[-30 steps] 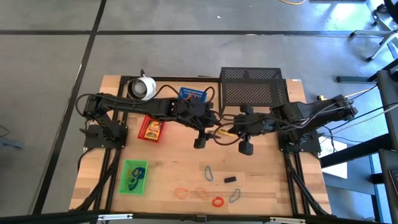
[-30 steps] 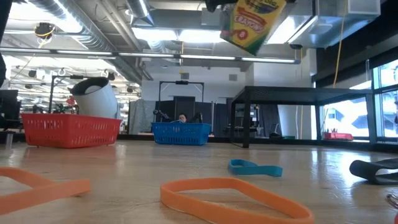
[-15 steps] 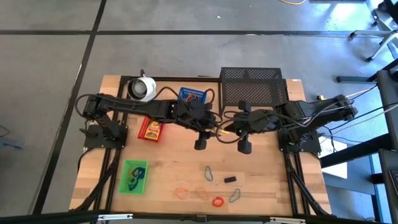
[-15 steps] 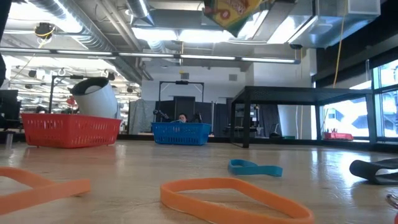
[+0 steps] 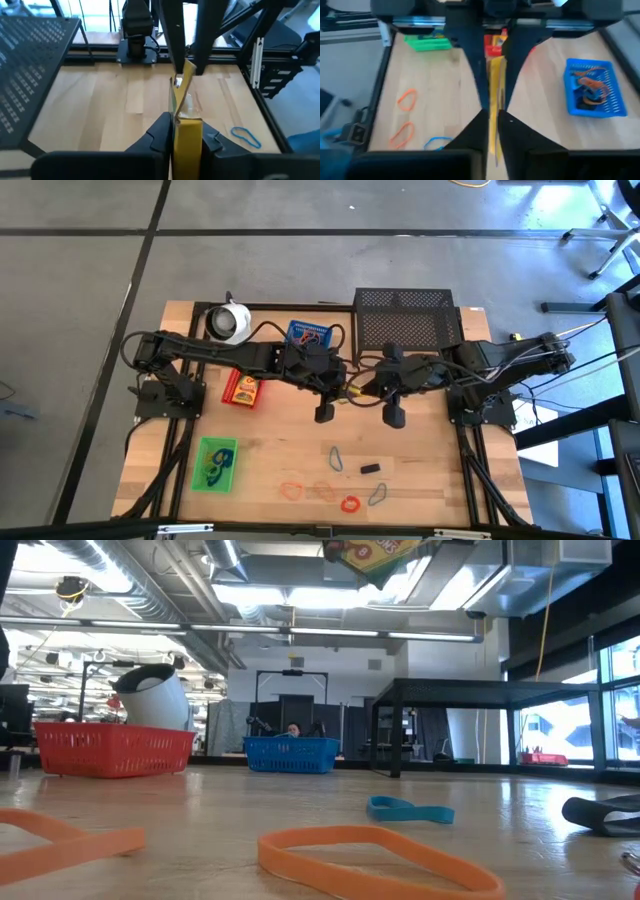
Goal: Pick & Place Office Desk Supplies
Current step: Put the yellow crayon box into the red bin
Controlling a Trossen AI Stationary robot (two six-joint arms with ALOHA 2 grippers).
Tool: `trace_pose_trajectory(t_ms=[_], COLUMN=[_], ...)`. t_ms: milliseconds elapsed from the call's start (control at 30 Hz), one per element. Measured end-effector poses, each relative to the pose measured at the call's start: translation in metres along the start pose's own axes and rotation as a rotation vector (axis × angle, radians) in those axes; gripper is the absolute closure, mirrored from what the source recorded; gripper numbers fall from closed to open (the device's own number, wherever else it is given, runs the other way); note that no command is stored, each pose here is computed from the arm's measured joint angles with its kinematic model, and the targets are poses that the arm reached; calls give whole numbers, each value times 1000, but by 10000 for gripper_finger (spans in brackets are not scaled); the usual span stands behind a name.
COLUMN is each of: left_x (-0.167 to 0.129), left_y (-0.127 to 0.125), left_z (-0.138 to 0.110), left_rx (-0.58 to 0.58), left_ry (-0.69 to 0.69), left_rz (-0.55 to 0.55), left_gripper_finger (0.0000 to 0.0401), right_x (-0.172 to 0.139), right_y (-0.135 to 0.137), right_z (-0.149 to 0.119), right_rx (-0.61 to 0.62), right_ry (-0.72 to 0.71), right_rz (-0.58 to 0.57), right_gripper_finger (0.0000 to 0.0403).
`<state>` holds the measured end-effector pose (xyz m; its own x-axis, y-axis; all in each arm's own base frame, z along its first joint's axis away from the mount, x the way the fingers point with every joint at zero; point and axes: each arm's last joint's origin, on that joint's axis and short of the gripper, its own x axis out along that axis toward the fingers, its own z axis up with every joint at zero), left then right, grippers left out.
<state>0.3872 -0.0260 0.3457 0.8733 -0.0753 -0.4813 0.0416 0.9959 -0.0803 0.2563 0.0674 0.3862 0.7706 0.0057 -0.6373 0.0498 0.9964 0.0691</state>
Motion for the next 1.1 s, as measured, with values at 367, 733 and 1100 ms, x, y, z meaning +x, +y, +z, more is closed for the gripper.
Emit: trace_pose_trajectory(t_ms=[367,733,1100], left_x=[-7,-53,-71], left_y=[28,71,89], left_z=[-31,-79,-86], left_rx=[-256,-417,-497], left_ry=[302,883,1012], left_rz=[260,664,757], left_gripper_finger=[368,372,372], right_x=[-11,-24,-24], right_y=[-12,-18,-18], right_z=[-11,-25,-25], right_rx=[24,87,170], right_ry=[135,249,240], right_rz=[61,18,-21], right_gripper_finger=[214,193,209])
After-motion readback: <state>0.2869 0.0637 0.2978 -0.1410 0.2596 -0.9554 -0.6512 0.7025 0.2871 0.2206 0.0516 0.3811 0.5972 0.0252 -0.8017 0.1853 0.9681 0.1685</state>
